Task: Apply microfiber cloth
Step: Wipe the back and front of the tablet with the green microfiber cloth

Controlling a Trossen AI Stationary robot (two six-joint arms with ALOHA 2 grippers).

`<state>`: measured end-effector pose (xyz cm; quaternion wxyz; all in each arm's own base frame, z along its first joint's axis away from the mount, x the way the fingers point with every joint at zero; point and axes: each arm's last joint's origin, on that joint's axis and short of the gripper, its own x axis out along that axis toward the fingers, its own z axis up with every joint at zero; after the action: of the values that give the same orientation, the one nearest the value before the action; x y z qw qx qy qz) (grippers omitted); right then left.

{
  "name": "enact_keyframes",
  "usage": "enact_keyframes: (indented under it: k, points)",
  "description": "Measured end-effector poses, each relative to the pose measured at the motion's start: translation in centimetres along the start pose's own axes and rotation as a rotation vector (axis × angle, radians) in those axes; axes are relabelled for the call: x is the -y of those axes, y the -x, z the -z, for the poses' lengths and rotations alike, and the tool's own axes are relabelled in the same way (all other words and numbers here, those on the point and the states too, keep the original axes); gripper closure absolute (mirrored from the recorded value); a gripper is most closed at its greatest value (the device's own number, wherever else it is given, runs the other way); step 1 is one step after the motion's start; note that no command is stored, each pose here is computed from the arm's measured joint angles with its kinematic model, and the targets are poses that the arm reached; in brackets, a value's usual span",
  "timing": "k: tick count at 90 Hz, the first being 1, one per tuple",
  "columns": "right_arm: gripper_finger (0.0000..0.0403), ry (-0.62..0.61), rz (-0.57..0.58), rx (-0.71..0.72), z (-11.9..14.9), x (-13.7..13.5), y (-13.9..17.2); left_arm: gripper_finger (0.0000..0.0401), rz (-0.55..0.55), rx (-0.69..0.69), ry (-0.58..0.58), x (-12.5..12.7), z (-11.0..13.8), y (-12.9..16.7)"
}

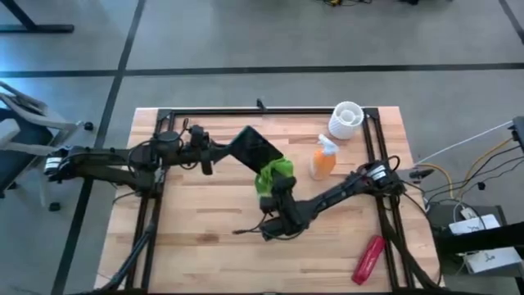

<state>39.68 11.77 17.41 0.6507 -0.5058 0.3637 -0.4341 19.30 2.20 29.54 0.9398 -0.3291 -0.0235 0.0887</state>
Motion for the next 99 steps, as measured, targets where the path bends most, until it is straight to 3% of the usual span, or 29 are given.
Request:
enact_keyframes:
  k: [18,43,52,64,71,99]
  points:
    - [0.0403,-0.065,-0.021,0.008,-0.8,0.1,0.1,0.0391,-0.034,0.013,0.017,-0.5,0.6,-0.5]
    - [0.0403,0.110,-0.069,0.007,-1.2,-0.1,-0.6,0.0391,-0.080,-0.060,-0.020,-1.4,2.1,-2.6]
    - [0.0403,0.136,-0.148,0.042,-1.9,-0.2,-0.8,0.0391,-0.084,-0.073,-0.069,-1.4,2.0,-3.2]
    - [0.0403,0.073,-0.238,0.112,-3.1,-0.4,-0.7,0.0391,-0.056,-0.043,-0.139,-0.3,0.4,-3.1]
    - [0.0403,0.072,-0.246,0.116,-3.0,-0.7,-0.3,0.0391,-0.027,-0.029,-0.167,0.7,-0.8,-2.5]
    - [0.0403,-0.164,-0.258,0.076,-2.2,-0.8,0.9,0.0391,-0.047,-0.079,-0.284,1.6,-2.2,0.5]
